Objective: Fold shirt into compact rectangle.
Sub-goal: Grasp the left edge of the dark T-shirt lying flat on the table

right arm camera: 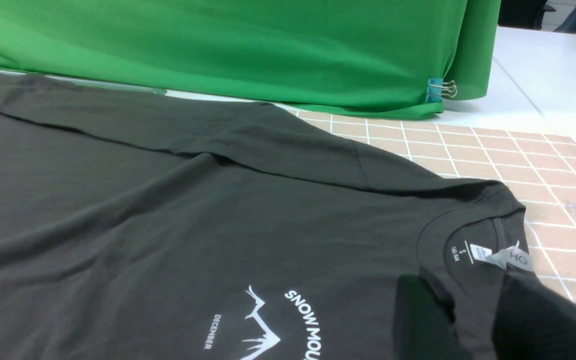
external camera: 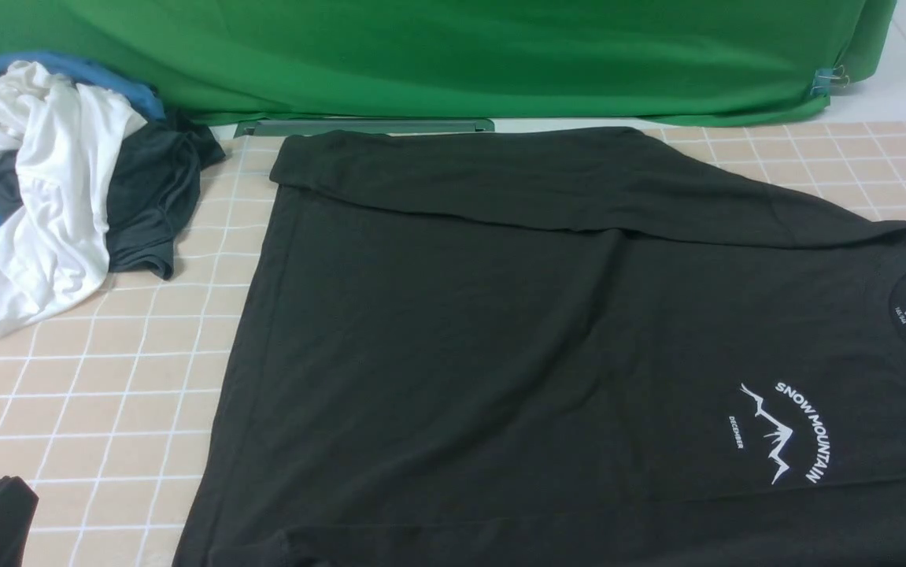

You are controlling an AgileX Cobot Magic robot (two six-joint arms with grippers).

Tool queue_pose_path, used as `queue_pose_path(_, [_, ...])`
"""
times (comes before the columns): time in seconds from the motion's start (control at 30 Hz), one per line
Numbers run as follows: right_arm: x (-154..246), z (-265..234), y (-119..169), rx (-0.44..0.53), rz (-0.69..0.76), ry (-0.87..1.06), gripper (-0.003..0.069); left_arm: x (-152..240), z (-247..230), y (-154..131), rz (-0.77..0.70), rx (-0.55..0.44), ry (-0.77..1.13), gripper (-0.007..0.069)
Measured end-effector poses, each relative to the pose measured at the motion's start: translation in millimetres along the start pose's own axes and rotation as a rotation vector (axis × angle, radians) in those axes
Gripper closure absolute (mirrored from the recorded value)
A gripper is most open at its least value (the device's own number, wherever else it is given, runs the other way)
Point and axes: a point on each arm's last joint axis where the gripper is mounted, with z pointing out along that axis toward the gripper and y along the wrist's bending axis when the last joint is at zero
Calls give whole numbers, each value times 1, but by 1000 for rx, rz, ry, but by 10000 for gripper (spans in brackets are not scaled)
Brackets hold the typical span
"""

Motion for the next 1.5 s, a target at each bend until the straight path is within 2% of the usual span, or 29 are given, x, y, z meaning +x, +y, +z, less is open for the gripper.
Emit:
queue_pose_path(0.67, [-2,0,0,-3,0,-22,418,-3,0,0,5,3,-30,607])
queue_pose_path(0.7, [-3,0,0,-5,5,-35,418,-4,0,-1,-63,15,-40,607])
queue_pose_path(0.73, [-4,0,1,-9,38,-46,418,-5,0,-3,-196,36,-47,607])
queue_pose_path(0.77, [-5,0,2,-23,152,-55,417,-6,0,-5,-419,70,-53,607])
queue_pose_path(0.8, [-6,0,2,-54,225,-60,417,-6,0,-7,-579,93,-47,607])
queue_pose_path(0.87, [-6,0,4,-59,520,-54,417,-7,-1,-10,-915,139,-23,607])
queue_pose_path(0.97, [-7,0,5,-77,775,-50,417,-8,-1,-12,-1108,166,-8,607])
queue_pose_path(1.1, [-7,0,5,-83,863,-46,417,-8,-1,-11,-1108,163,-14,607])
queue_pose_path(1.23, [-8,-1,5,-89,878,-61,426,-10,-1,-11,-1119,166,-30,607])
queue_pose_path(1.3, [-13,-1,4,-102,850,-111,454,-11,-1,-11,-1138,172,-37,607])
queue_pose_path(1.37, [-28,-5,4,-119,744,-192,546,-21,-6,-17,-1144,203,-7,607])
queue_pose_path(1.4, [-46,-11,4,-128,679,-234,589,-34,-12,-22,-1101,234,-8,607])
queue_pose_path(1.5, [-104,-25,7,-130,488,-257,624,-77,-26,-39,-930,255,37,607])
